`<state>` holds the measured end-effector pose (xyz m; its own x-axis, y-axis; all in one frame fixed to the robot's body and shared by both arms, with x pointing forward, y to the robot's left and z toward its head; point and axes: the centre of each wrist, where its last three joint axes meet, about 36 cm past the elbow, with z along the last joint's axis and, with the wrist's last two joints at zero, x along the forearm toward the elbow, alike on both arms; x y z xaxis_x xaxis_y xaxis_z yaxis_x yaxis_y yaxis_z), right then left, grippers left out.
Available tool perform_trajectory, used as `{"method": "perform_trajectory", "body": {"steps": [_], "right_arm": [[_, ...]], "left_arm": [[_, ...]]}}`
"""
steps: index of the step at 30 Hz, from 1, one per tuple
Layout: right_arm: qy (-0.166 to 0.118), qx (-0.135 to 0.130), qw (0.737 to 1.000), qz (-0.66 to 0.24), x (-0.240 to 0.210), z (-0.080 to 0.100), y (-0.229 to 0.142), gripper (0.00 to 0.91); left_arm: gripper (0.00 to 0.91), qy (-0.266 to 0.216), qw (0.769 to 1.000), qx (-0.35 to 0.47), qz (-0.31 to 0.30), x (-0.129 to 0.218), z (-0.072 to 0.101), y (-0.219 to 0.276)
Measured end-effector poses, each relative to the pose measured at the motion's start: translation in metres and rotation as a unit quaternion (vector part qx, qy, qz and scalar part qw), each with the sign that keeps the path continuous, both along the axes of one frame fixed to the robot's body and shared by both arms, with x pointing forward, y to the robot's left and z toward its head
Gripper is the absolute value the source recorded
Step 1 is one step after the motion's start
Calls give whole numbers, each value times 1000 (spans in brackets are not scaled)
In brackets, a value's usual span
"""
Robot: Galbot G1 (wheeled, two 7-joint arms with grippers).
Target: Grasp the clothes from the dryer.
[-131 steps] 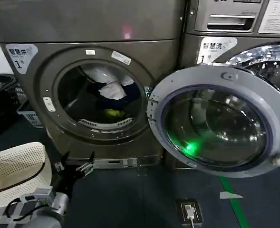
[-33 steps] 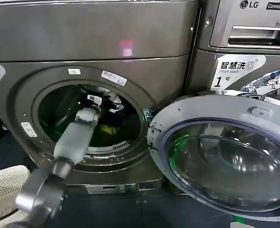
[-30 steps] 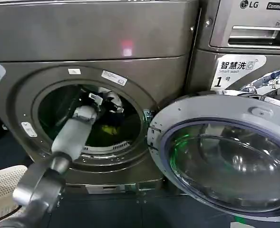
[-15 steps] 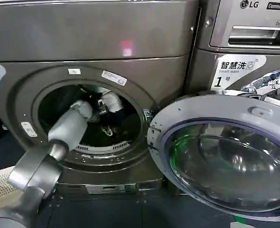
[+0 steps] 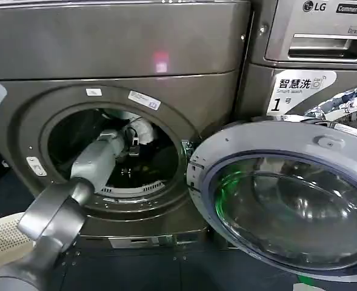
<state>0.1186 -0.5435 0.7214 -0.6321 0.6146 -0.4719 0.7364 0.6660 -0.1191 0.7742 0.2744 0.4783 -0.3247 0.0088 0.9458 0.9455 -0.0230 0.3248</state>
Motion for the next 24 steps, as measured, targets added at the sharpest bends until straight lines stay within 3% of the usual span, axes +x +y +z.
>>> {"method": "perform_trajectory", "body": {"steps": [9,15,19,24], "right_arm": [[0,2,1000,-2,0,-1,-1,907],[2,1,1000,0,4,-4,0,907],[4,3,1000,2,6,-7,0,907],[6,7,1000,6,9,-10,1,907]], "left_arm": [[0,-6,1000,-18,10,-1,-4,1],[0,-29,993,-101,46,-3,-6,2],[0,-61,978,-184,76,-6,-6,-1],[0,-124,938,-297,128,-15,-8,4]]}}
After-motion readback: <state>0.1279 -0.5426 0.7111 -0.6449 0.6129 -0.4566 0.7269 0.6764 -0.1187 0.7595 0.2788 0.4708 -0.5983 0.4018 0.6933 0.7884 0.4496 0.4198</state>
